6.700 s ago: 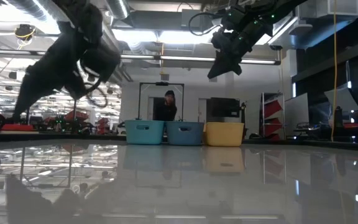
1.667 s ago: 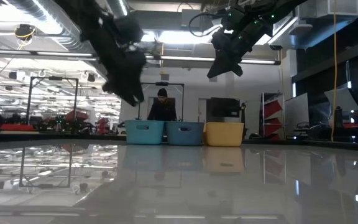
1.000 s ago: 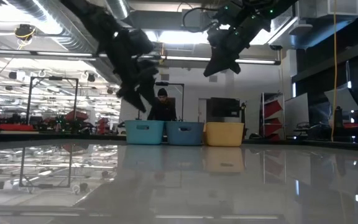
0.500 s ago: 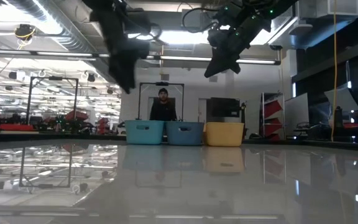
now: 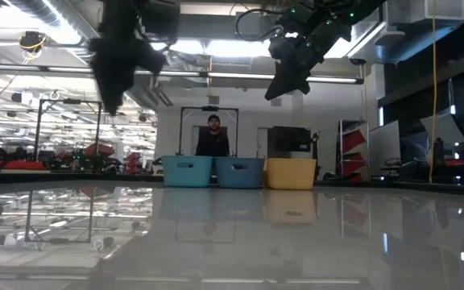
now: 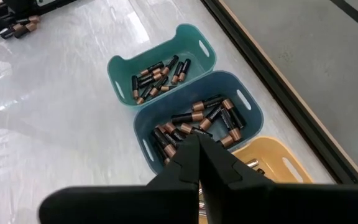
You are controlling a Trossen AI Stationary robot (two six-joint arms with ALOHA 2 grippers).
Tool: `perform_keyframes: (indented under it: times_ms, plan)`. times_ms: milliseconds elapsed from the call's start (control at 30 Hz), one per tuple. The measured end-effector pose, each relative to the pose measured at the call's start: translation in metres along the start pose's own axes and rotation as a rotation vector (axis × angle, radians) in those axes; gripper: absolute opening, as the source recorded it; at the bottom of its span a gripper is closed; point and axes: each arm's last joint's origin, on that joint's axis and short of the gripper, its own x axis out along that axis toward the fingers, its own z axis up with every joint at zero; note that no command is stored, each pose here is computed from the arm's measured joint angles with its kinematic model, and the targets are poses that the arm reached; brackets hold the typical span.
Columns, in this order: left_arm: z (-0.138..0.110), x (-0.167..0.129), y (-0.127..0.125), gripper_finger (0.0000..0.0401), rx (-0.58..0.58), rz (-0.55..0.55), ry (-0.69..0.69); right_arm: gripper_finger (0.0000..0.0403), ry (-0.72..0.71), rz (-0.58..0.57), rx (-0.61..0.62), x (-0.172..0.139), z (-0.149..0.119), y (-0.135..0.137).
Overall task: Sort batteries
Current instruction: Put the brown battery into the blue bin
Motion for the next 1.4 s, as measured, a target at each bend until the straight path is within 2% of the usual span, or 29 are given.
perform_keyframes:
  times_ms: [167,333,533,900,1200,1400]
  plan:
    - [-0.020,0.023,-0.026,0.0304,0.043,0.008,0.090,0.0000,0.000,0.000,-0.001,0.000,0.000,0.000]
    - [-0.039,0.035,-0.045,0.0304,0.029,0.019,0.102,0.0000,-0.001,0.000,-0.004,0.000,0.000,0.000]
    - [-0.065,0.055,-0.061,0.0304,0.001,0.054,0.171,0.0000,-0.018,0.000,-0.008,0.000,0.002,0.000]
    - [-0.096,0.081,-0.084,0.0304,-0.005,0.045,0.292,0.0000,-0.020,0.000,-0.007,0.000,0.002,0.000]
    - [-0.099,0.081,-0.090,0.0304,-0.002,0.005,0.307,0.0000,-0.054,0.000,-0.012,0.000,0.005,0.000]
    - [-0.081,0.073,-0.088,0.0304,0.114,-0.038,0.213,0.0000,-0.087,0.000,-0.019,0.000,0.009,0.000]
